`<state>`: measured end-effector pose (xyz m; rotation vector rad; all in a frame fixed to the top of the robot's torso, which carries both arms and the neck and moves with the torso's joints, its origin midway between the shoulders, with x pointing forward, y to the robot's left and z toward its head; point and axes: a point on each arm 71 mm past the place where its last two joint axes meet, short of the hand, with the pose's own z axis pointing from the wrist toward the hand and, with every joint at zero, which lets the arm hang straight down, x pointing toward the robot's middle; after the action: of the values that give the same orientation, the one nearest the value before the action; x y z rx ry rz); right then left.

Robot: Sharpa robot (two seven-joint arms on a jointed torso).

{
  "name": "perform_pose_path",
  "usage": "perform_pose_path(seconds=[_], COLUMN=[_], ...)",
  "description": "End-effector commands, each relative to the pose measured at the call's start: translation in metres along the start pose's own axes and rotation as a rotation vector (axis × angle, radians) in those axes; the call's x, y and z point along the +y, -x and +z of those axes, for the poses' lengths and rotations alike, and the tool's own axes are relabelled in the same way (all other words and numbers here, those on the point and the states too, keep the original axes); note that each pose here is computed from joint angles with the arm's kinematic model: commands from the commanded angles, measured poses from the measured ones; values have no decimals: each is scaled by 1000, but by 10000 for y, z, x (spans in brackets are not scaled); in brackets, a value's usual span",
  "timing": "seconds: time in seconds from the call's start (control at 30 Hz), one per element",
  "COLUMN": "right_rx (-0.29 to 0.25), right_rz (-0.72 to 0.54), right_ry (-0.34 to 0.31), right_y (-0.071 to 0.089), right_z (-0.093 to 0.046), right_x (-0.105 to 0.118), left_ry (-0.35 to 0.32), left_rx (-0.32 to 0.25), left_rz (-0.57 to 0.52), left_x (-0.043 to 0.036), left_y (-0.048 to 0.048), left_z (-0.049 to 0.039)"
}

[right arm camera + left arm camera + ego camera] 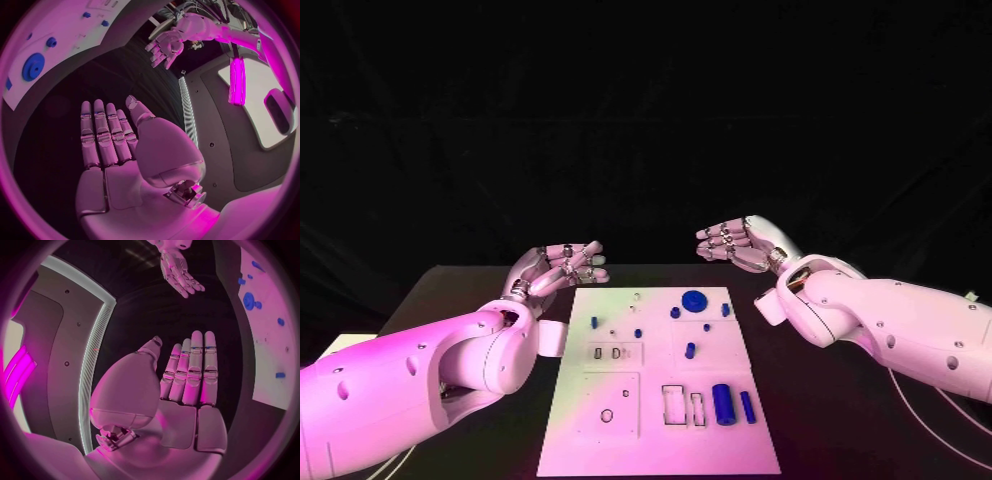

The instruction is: Assemble the parts on the task board

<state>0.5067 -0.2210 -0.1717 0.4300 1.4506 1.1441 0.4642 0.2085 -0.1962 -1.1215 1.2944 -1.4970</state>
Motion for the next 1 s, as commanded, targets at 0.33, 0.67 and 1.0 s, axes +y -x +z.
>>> perform_pose_path(seconds=[0.33, 0.67, 1.0], right_rx=[208, 256, 317], right_rz=[-658, -834, -916], right_ry=[-11, -18, -1], right_y=[-35, -98, -199], right_z=[101, 166, 162], right_x=[152, 247, 300], left_ry=[70, 58, 60], left_rx=[126, 146, 156], left_rz=[-113, -129, -133], left_x=[-167, -304, -322], left_y=[-229, -263, -291], left_z=[-149, -204, -207])
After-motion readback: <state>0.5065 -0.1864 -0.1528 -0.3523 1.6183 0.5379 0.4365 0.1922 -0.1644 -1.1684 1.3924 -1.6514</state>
